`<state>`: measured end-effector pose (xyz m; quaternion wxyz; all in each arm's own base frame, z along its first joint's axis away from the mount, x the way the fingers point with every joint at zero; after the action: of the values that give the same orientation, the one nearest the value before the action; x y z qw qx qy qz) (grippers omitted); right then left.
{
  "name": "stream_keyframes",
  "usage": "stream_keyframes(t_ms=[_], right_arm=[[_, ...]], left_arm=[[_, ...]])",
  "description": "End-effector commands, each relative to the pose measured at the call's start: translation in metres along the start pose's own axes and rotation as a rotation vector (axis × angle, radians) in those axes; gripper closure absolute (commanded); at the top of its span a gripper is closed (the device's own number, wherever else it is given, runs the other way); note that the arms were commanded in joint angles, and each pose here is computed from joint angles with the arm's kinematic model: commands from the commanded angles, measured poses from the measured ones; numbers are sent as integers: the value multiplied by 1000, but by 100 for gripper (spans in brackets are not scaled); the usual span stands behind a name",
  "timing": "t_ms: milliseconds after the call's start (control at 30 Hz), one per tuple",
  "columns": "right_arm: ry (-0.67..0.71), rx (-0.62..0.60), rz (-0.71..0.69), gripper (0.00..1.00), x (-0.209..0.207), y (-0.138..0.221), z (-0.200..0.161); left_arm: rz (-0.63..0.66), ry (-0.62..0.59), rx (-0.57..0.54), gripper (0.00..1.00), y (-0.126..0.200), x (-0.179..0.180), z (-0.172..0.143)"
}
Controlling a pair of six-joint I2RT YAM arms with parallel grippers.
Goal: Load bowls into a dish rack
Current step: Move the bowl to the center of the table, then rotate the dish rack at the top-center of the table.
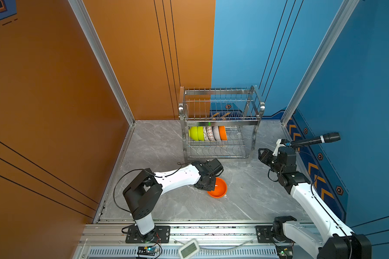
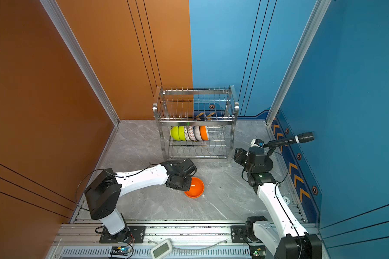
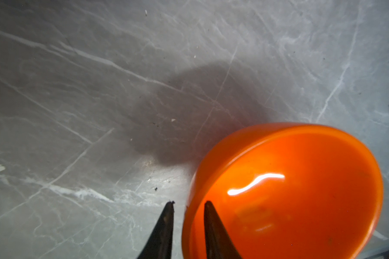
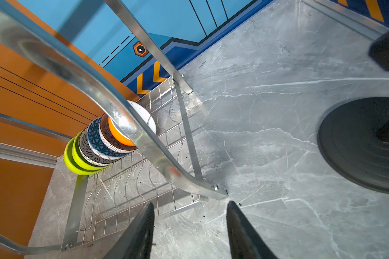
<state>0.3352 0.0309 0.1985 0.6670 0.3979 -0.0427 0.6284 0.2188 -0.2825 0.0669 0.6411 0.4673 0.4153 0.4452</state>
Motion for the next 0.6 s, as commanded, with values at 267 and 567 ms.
stream_keyframes(t_ms=[267,567], right_arm=[[29,-3,62,46,13,-6,20],[230,-25,172,33,35,-6,14]], left_arm=[[8,62,-228,48,80,49,23],[-10,187,-481,21,114,124,48]])
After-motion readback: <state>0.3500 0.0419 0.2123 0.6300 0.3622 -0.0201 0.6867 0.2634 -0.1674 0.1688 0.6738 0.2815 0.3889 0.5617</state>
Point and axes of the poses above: each gripper's point midway between its finger pads, its own y axis back along the fingers, its own x axis along the line the jaws close on, z = x × y, the point moved 1 cm from there along y, back along the fingers, and after that the axes turned 3 degrees about -y, right-handed, at the moved point
